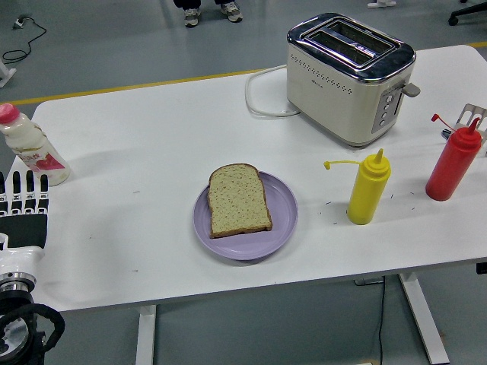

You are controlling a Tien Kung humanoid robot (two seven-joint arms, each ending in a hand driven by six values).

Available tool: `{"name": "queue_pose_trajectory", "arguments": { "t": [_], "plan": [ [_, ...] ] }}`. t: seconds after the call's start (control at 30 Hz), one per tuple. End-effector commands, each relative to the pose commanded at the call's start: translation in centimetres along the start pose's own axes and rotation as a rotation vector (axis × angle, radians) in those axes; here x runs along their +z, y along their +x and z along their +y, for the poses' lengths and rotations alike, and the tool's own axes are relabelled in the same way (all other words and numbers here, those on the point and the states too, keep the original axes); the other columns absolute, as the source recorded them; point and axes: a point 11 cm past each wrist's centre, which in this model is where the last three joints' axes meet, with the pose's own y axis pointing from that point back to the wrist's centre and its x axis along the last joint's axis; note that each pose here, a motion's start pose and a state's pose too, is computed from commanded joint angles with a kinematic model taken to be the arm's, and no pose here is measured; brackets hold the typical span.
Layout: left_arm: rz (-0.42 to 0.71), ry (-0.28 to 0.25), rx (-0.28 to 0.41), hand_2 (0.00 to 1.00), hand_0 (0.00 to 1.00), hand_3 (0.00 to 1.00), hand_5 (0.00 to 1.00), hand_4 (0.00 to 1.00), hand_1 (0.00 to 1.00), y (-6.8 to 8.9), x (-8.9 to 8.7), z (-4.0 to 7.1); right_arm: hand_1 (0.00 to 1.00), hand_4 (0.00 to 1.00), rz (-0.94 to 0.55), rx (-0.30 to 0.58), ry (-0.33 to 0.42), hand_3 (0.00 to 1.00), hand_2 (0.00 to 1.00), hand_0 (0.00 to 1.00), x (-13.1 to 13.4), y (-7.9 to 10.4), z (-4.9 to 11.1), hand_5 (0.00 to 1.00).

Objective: Pick up the cup,pour liquid into bread,place the cup on the desk

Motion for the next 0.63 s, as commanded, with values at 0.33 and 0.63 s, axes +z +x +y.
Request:
{"name": "queue_pose_trajectory", "arguments": {
  "t": [0.33,0.63],
  "plan": [
    [0.0,-0.006,-0.001,0.933,0.859,0.866,0.998,0.717,0.87,-0.05,0.13,-0.03,0.786,0.537,-0.007,0.004,0.001,0.805,0.789,0.852,0.03,0.07,-0.04,0.549],
    [0.0,-0.008,-0.003,0.934,0.859,0.866,0.998,0.716,0.87,-0.13,0.17,-0.08,0.785,0.54,-0.009,0.002,0.005,0.805,0.79,0.852,-0.04,-0.02,-0.08,0.55]
  ]
}}
